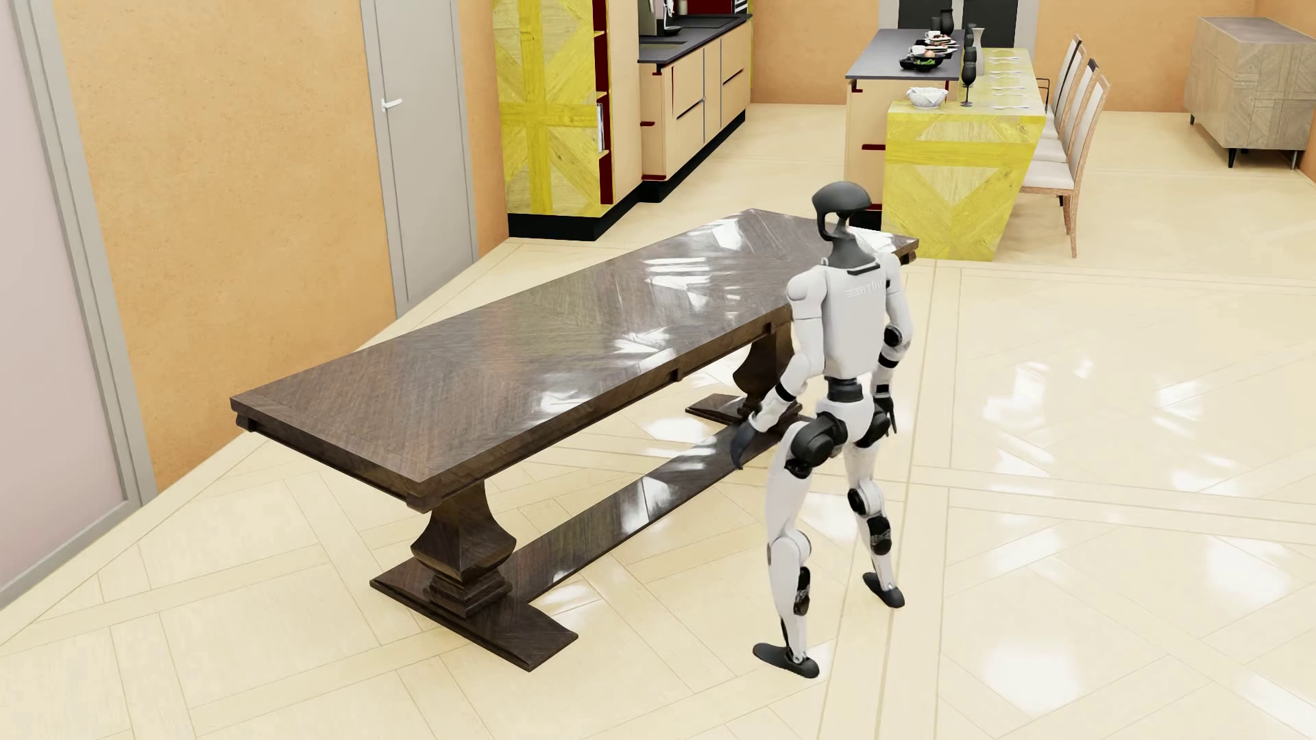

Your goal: Head to the table

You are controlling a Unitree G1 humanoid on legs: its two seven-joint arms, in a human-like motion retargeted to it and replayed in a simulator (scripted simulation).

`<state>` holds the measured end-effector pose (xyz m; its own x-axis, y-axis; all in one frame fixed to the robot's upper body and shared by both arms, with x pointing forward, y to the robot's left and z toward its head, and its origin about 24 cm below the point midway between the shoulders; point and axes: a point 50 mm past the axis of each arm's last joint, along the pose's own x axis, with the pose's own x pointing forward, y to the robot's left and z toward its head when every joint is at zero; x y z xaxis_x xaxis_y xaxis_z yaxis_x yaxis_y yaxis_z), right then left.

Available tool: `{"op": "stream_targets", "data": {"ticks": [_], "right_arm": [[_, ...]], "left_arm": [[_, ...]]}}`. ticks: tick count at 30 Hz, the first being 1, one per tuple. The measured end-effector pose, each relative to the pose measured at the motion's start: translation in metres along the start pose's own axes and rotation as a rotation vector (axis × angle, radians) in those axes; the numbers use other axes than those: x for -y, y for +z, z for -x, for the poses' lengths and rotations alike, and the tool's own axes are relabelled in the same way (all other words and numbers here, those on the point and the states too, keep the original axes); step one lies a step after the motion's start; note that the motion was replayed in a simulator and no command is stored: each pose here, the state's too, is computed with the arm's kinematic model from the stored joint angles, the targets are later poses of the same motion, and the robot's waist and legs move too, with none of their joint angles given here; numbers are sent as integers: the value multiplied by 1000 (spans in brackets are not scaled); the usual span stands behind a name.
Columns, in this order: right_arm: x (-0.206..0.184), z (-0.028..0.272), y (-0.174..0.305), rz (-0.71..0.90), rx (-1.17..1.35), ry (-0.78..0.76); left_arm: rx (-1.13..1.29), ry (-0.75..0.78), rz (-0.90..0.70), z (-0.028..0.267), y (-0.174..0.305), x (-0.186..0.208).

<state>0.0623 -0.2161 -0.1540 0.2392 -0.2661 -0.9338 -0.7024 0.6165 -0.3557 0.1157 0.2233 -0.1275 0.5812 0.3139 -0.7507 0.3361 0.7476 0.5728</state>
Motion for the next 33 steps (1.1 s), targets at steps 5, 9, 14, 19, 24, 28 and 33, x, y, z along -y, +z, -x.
{"op": "stream_targets", "data": {"ticks": [5,9,14,19,24,28,33], "right_arm": [[7,2,35,18,119,-87],[31,3,58,9,184,-172],[54,3,61,6,205,-237],[49,1,48,-39,154,-227],[24,-1,44,30,128,-111],[16,-2,50,84,138,-73],[25,1,61,84,188,-123]], "left_arm": [[-121,-54,5,5,-22,11],[-143,-93,7,8,-24,22],[-131,-91,13,5,-19,20],[-124,-98,7,2,-11,20],[-85,-82,16,0,-2,17],[-98,-80,17,3,-12,15],[-170,-116,-5,9,-30,24]]}}
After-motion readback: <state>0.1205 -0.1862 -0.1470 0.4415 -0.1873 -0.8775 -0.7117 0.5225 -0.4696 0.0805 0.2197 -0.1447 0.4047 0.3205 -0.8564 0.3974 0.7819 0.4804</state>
